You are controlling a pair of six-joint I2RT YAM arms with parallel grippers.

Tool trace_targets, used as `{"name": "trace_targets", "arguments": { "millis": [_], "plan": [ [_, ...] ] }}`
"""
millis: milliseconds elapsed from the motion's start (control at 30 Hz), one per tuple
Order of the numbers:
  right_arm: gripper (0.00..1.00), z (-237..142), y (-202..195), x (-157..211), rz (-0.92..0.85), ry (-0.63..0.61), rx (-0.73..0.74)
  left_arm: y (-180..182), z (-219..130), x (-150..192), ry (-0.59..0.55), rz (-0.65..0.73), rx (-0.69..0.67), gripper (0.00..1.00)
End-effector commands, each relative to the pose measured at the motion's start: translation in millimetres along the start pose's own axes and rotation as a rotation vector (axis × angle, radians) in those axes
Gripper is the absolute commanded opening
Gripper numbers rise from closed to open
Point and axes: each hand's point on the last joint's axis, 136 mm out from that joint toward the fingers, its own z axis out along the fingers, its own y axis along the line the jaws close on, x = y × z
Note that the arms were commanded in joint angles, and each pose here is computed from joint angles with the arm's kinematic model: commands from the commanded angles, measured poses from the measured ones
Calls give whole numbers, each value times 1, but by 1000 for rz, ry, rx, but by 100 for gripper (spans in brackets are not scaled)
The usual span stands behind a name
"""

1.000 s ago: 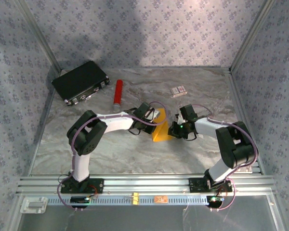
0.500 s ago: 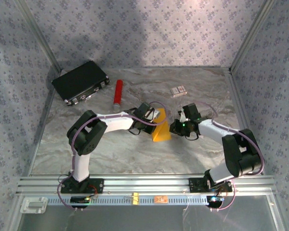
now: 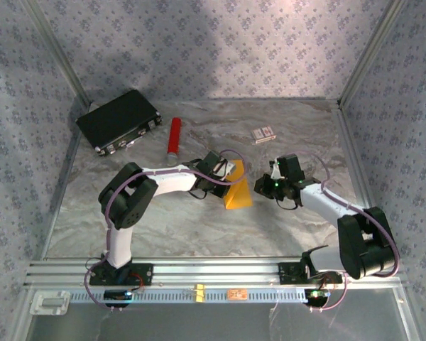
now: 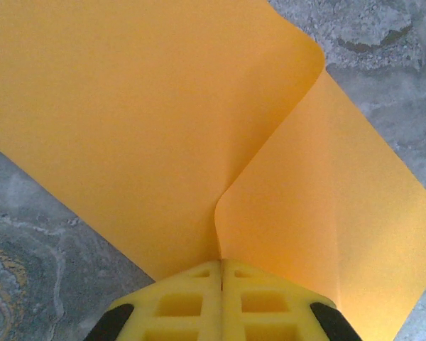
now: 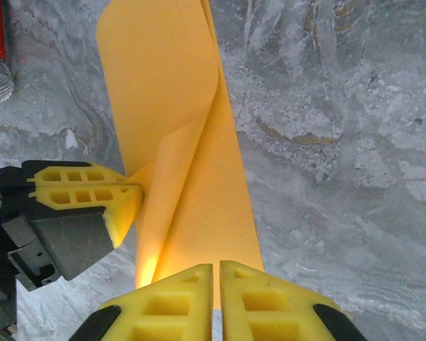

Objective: Fold a paper plane with a square sheet of paper (pick it up from the middle)
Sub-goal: Fold the triangle a second time at the center of the table.

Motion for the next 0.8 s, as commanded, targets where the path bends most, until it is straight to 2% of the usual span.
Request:
{"name": "trace_targets", "arguments": {
  "millis": [0, 233, 467, 767],
  "plan": [
    [11, 0, 2, -3, 29, -20, -30, 8, 12, 18, 68, 1, -15, 6],
    [10, 6, 8, -6, 54, -19, -77, 7, 11, 17, 66, 0, -12, 6],
    [11, 6, -3, -10, 58, -85, -21, 8, 12, 18, 67, -2, -12, 6],
    [10, 13, 2, -4, 61, -69, -57, 8, 12, 21, 72, -4, -10, 6]
  ]
}}
